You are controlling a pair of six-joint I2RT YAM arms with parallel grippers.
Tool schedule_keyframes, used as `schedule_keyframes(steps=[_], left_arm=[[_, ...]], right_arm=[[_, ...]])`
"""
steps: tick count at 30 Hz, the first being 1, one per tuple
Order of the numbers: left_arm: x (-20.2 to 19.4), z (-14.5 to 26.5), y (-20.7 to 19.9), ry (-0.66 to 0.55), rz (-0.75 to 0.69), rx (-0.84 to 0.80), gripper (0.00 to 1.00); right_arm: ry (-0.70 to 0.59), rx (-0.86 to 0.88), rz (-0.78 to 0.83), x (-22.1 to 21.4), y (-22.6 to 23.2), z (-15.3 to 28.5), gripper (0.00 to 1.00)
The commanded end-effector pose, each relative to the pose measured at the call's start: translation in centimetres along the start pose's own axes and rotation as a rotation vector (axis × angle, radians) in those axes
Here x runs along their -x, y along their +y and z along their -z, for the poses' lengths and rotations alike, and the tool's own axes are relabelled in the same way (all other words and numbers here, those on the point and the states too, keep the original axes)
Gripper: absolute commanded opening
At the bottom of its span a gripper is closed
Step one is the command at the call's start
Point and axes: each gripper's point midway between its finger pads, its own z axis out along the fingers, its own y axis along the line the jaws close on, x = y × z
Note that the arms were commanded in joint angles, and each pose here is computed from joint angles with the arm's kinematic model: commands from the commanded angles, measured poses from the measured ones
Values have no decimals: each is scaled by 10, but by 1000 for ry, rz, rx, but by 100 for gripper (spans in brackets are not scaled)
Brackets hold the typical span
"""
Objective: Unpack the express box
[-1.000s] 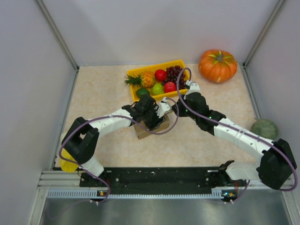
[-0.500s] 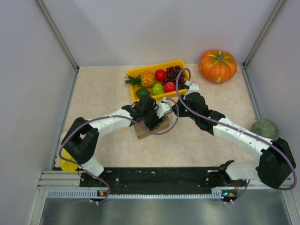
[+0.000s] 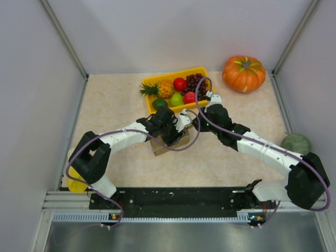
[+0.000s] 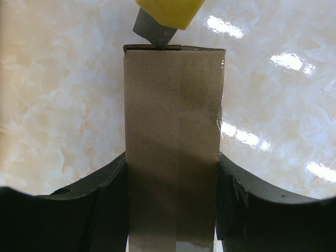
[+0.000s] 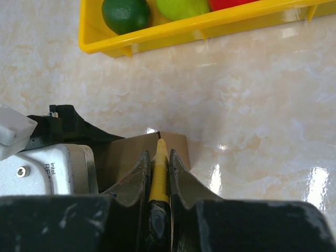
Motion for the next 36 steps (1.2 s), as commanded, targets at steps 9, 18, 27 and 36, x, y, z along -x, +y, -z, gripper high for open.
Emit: schedule_keyframes(steps=[9, 18, 27, 36], left_arm=[[-64, -8, -8, 204, 15, -5, 17], [-68, -11, -3, 227, 28, 19, 15], [-69, -13, -3, 244, 35, 11, 13], [-71, -16, -5, 265, 60, -15, 11]], right_arm=[[46, 34, 6, -27, -10, 15, 0], [96, 50, 15, -47, -16, 26, 0], [111, 82, 12, -55, -15, 37, 0], [132, 145, 70, -66, -13, 46, 0]])
